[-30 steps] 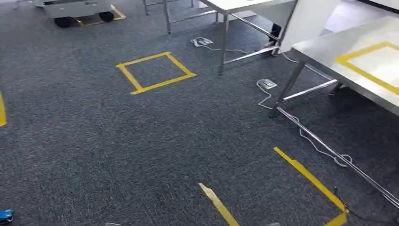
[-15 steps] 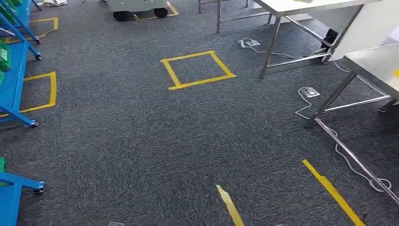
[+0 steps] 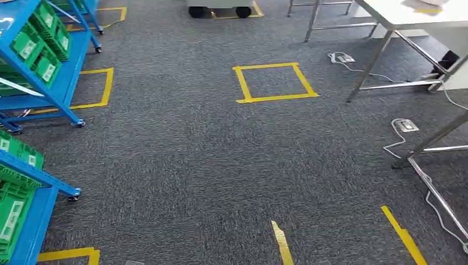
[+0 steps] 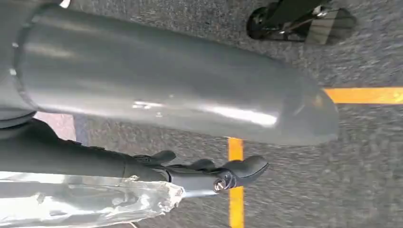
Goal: Take the parts from the cabinet and place them on the table.
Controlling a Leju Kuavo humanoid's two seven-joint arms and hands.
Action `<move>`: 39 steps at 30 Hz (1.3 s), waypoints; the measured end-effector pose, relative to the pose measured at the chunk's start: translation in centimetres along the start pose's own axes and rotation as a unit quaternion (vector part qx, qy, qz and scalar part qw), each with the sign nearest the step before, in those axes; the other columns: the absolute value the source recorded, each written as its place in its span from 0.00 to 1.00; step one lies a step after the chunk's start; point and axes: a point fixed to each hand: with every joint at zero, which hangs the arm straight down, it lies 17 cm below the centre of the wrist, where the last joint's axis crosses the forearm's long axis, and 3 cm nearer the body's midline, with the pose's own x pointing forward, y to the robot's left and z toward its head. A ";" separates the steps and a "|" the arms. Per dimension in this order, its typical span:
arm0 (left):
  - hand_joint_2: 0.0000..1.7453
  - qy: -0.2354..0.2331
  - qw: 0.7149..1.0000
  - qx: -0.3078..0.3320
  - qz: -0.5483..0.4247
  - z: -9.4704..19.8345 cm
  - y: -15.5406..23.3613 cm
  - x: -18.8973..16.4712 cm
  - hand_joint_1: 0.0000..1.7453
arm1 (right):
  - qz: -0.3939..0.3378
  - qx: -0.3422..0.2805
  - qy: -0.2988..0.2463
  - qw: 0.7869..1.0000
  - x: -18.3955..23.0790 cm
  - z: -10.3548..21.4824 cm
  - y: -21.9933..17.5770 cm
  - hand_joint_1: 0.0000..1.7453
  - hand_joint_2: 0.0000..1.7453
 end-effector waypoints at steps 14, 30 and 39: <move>0.00 -0.002 1.000 -0.001 0.001 -0.1 0.0 0.1 0.00 | -0.008 0.004 0.004 1.000 -0.4 0.1 0.2 0.00 0.00; 0.00 -0.003 1.000 -0.003 -0.002 0.0 0.0 0.1 0.00 | 0.007 -0.001 -0.002 1.000 0.0 0.0 -0.1 0.00 0.00; 0.00 -0.007 1.000 -0.005 -0.002 -0.1 -0.2 0.5 0.00 | 0.012 -0.007 0.001 1.000 -0.5 0.0 -0.3 0.00 0.00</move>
